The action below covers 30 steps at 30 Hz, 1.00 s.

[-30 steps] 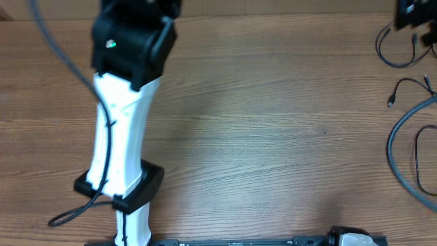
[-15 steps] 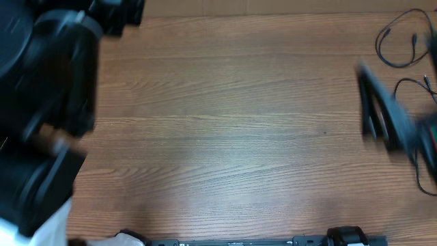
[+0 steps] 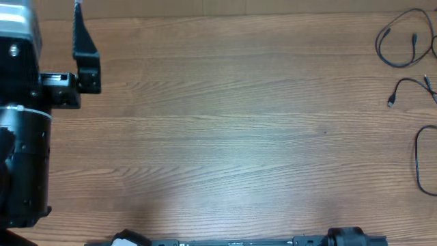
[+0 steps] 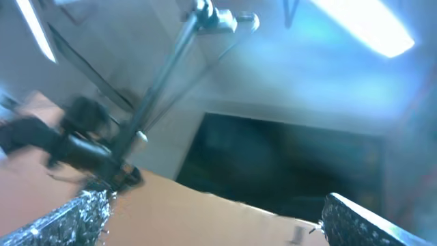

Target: Untangle cables

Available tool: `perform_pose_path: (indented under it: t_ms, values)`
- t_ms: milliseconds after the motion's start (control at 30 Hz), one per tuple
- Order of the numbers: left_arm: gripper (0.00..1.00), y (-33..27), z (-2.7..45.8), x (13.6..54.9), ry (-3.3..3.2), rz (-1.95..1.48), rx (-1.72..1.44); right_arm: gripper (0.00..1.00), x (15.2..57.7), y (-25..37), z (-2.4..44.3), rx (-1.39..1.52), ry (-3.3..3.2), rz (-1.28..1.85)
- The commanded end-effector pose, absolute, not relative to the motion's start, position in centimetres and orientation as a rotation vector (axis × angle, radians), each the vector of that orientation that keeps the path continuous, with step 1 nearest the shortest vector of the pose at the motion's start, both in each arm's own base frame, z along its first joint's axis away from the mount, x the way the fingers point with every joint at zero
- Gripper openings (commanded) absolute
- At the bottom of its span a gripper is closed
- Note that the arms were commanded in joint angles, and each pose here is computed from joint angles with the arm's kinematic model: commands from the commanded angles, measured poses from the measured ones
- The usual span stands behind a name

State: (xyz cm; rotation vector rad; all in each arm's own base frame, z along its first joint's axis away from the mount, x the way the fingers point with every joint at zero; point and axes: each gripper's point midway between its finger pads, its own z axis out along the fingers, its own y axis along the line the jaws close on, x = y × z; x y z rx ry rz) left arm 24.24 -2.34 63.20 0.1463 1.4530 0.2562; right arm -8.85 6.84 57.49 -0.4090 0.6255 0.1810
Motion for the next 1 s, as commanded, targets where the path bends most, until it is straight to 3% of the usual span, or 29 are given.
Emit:
perform_pose_path:
  t_ms: [0,133,267,433,700,967]
  values:
    - [1.0,-2.3,62.5,24.6,1.483,0.205,0.089,1.0,0.8,4.0,54.5,-0.223,0.869,0.003]
    - [1.0,-2.4,61.6,24.7,1.515,0.205,0.095,1.0,7.5,2.1,47.7,0.051,1.171,0.256]
    - [1.0,-2.4,61.0,24.7,1.54,0.213,0.107,1.0,13.5,3.6,39.1,-0.098,1.435,0.224]
    - [1.0,-2.2,60.9,24.7,1.545,0.239,0.121,1.0,17.9,4.2,29.7,-0.129,1.669,0.26]
    - [1.0,-2.4,60.7,24.7,1.551,0.238,0.133,1.0,21.4,2.6,19.8,-0.037,1.853,0.22]
    - [1.0,-2.6,60.5,25.1,1.558,0.241,0.137,1.0,22.0,1.3,11.8,0.086,2.009,0.189]
